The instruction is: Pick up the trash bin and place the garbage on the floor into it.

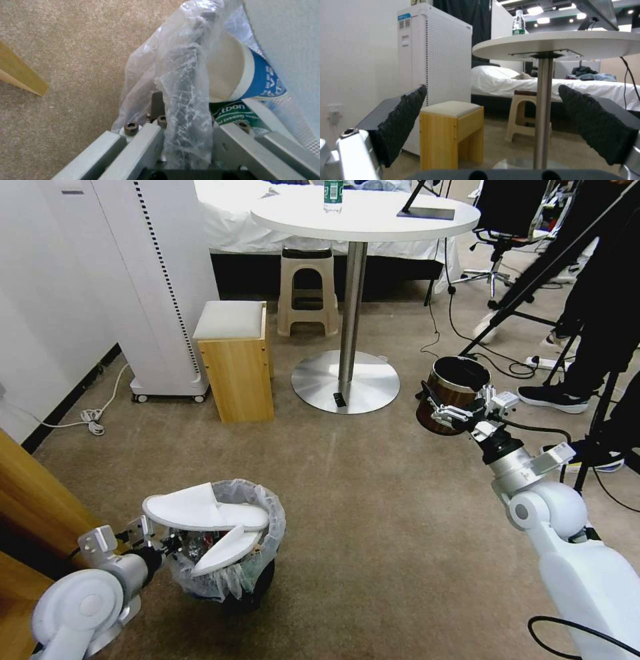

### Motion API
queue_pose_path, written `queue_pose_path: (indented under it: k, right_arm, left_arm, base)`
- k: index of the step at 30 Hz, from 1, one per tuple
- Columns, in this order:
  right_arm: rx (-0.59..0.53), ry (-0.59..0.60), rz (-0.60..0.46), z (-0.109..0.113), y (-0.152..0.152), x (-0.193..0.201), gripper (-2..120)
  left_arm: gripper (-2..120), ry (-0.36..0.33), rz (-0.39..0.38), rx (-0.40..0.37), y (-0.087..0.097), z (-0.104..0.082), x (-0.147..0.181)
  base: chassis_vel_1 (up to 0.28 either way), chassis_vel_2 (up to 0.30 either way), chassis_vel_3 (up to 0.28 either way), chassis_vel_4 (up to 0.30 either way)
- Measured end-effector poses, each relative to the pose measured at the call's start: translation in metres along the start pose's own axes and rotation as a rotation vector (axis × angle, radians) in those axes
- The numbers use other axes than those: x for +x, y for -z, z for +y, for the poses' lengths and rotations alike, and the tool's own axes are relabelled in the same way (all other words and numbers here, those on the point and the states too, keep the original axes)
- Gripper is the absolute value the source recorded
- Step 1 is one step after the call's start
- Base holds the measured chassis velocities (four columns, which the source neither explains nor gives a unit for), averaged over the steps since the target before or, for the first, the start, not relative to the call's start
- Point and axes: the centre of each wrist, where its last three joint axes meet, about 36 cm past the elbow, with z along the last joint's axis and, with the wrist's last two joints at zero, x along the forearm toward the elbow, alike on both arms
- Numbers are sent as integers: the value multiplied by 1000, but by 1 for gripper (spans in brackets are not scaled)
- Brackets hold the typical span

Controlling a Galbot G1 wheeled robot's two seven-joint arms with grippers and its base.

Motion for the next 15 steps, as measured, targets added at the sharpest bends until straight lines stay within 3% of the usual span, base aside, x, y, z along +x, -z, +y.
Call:
queue_pose_path:
  k: [15]
  right_arm:
    - [-2, 5, -3, 1, -1, 2, 100]
  left_arm:
    - [0, 41, -2, -35, -13, 2, -9]
  base:
    - [0, 0, 0, 0]
